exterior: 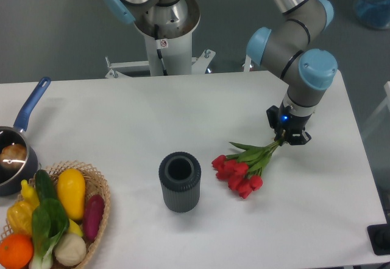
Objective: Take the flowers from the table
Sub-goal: 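Lift the red tulip bunch up off the table by the stems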
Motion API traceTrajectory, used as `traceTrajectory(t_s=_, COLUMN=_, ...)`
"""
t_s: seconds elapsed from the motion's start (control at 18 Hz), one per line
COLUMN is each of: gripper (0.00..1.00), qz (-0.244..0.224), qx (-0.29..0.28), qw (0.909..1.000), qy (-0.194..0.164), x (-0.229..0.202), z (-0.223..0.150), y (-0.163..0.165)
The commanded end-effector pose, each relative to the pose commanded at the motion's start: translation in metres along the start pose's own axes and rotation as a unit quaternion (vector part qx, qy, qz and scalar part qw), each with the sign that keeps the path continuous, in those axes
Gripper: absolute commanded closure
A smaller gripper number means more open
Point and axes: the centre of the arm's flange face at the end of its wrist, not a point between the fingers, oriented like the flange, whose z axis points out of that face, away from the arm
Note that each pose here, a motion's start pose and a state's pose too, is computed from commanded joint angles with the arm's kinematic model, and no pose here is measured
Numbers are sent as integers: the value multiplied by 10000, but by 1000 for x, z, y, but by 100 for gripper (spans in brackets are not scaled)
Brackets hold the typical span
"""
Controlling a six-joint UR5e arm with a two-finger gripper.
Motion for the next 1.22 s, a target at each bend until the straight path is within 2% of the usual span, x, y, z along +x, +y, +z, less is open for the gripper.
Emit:
traceTrajectory(t_s=0.33, gripper=82, qz=19, qx=-12, qw=10000, qy=33, x=1, z=2, y=0)
traceTrajectory(t_s=0.56, gripper=82, qz=32, qx=61, qw=9999, qy=-82, x=-2, z=-7, y=-2)
traceTrajectory(t_s=0.78, gripper=82, qz=-71, qx=697, qw=9969, qy=-350, x=-11, z=-29, y=-4)
traceTrajectory(t_s=0.94, gripper=82, qz=-247, qx=1453, qw=9876, qy=-537, x=-17, z=-41, y=6)
traceTrajectory(t_s=1.22, gripper=82, qz=-711, qx=2695, qw=9563, qy=-879, x=-33, z=-79, y=9)
